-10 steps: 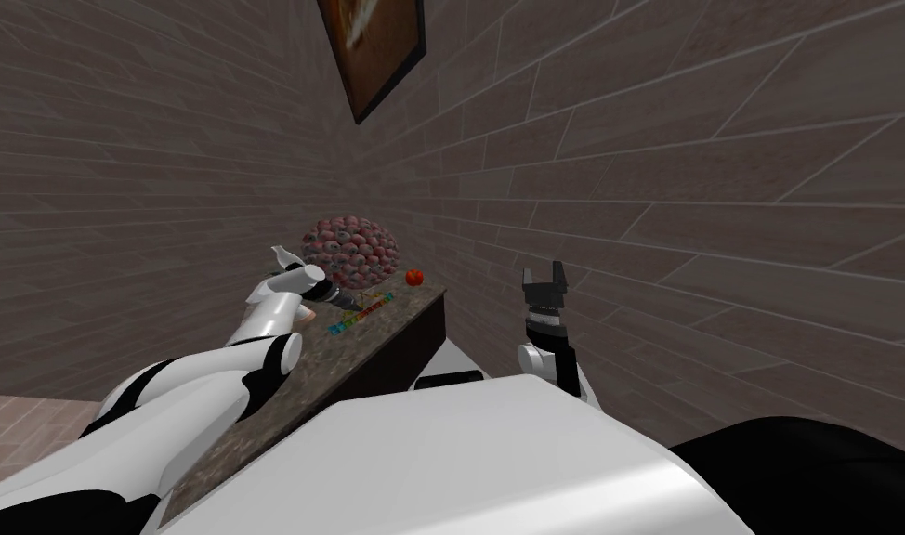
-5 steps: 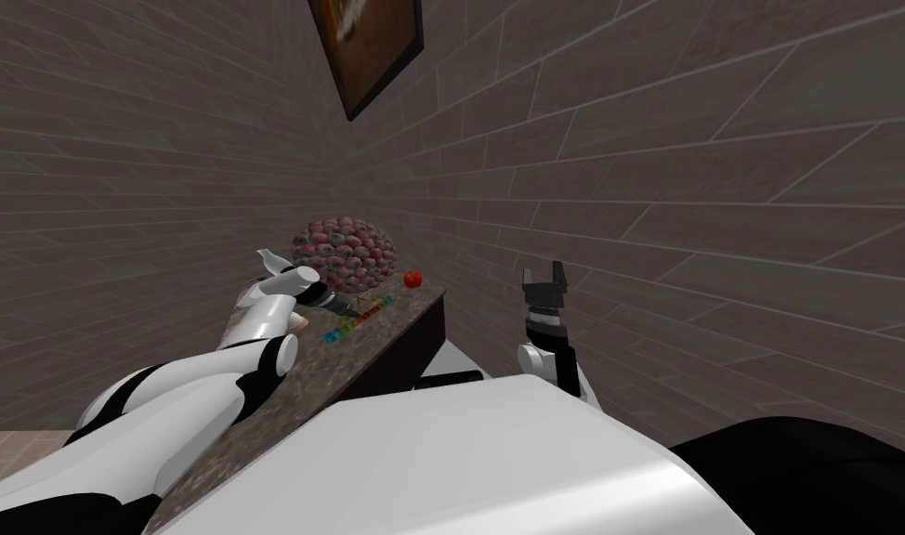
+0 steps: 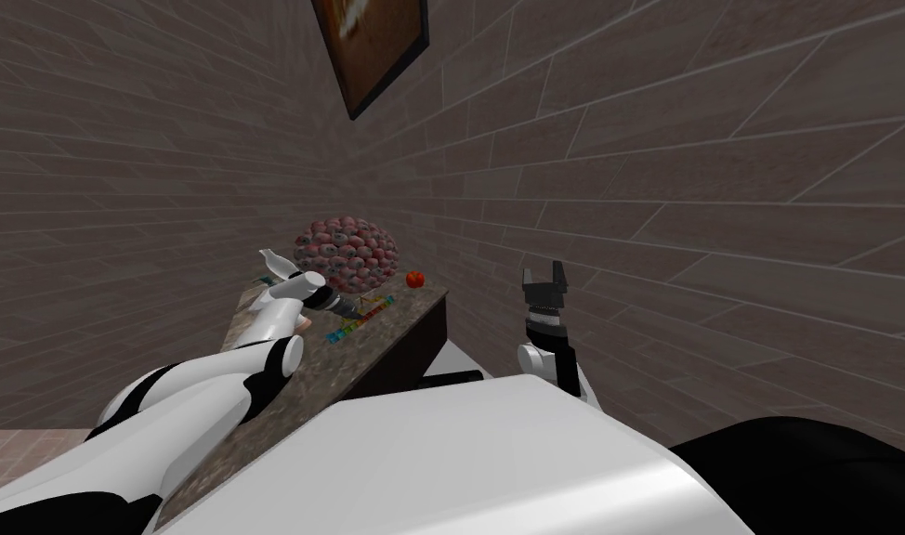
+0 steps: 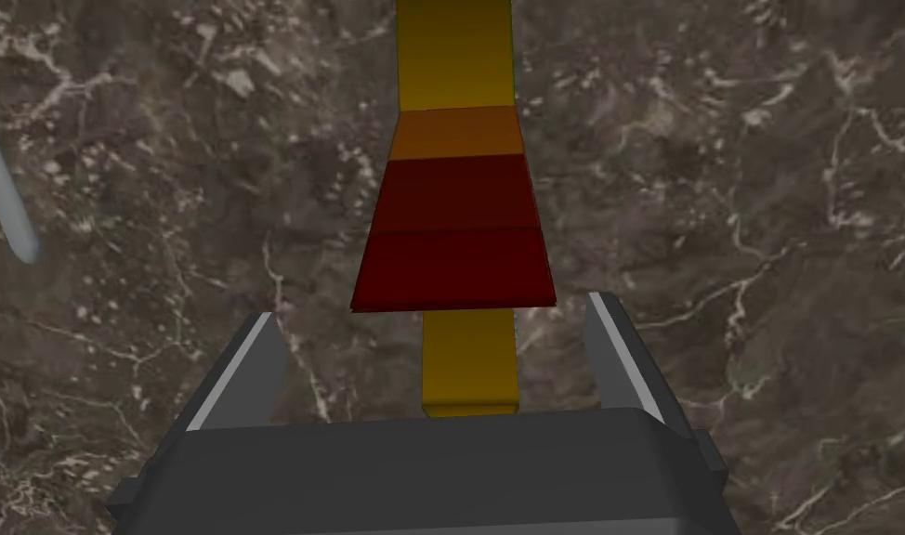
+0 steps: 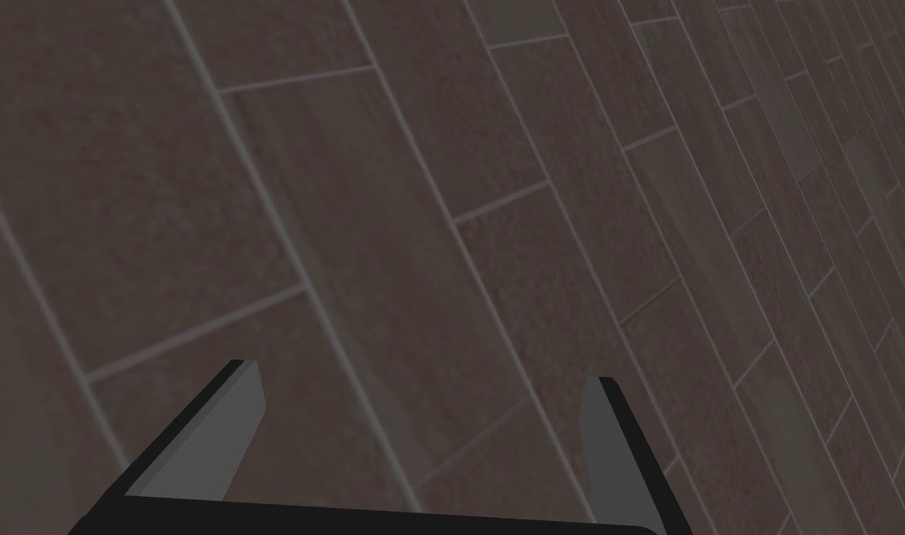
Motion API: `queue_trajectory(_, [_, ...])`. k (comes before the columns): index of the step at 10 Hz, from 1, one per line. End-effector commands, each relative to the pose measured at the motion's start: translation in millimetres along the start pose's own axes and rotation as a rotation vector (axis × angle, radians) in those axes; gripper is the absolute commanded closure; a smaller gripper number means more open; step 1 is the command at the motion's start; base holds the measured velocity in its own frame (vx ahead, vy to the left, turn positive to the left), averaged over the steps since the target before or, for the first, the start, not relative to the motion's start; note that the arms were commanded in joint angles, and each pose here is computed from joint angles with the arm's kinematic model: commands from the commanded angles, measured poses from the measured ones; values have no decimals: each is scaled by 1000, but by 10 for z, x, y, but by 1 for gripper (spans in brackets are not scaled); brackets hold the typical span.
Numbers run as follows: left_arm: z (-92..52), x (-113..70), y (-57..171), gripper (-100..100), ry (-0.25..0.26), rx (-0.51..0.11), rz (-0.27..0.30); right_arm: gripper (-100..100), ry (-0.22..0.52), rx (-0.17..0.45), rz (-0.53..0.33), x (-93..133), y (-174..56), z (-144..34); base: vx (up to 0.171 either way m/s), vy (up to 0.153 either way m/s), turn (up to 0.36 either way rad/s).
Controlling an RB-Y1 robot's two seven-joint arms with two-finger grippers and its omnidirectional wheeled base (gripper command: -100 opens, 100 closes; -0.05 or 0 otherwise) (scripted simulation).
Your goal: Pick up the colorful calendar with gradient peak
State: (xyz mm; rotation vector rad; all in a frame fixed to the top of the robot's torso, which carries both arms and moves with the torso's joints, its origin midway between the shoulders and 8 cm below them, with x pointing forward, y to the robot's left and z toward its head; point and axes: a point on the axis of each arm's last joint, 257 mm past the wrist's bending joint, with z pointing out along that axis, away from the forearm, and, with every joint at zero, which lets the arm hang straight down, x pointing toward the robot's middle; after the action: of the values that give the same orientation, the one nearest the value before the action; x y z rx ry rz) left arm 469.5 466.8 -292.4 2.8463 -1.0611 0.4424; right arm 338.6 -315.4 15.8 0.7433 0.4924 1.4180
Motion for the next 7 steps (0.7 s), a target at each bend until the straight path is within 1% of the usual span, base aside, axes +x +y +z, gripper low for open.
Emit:
queue_trajectory(1, [0,0,0,-100,0,0,0,0,0,0,0,0,0,0,5,27,-2])
queue_trajectory(2, [10,2,-5,100,2,2,1,0,0,0,0,0,0,0,0,0,0])
queue_trajectory(6, [11,2,-1,100,1,1,2,0,0,0,0,0,0,0,0,0,0])
queue_trajectory(7, [11,2,0,0,1,1,2,0,0,0,0,0,0,0,0,0,0])
